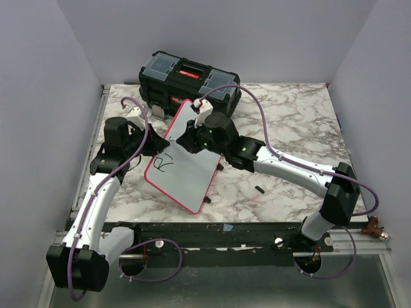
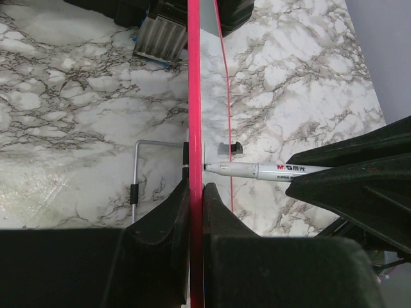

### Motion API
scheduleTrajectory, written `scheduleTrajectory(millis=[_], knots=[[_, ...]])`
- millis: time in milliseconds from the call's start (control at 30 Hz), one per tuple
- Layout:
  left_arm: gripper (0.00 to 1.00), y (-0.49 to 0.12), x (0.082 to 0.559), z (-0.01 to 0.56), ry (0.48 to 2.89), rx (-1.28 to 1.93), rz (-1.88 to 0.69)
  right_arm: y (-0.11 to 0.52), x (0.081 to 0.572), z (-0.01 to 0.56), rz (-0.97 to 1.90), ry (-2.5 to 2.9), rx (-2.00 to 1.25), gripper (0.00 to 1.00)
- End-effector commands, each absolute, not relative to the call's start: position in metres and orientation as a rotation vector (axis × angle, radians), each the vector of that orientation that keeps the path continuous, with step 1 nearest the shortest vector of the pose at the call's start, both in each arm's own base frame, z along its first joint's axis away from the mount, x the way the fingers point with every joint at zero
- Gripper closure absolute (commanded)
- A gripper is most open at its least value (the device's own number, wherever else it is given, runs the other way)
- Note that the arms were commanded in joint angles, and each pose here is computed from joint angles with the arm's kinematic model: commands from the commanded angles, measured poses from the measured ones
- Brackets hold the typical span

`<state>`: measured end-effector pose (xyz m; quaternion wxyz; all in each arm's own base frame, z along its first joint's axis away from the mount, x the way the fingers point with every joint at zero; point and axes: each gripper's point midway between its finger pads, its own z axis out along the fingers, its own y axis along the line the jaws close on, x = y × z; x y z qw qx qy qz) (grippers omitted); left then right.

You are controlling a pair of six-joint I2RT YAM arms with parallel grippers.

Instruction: Write a sentence on the whiteboard

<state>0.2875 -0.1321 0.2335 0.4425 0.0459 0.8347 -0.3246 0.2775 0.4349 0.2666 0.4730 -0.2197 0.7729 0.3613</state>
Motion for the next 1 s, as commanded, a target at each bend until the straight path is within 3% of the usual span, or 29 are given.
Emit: scheduleTrajectory(millis=[0,967], knots=[[1.00,-0.128,0.286,0.231,2.048,0.212,-0.725,0.434,0.267,0.253,0.925,1.937,-0.566,0.99],[1.00,-0.127,0.286,0.231,2.048,0.212,-0.722,0.418,0.291,0.246,0.768,1.956,-0.472,0.99]])
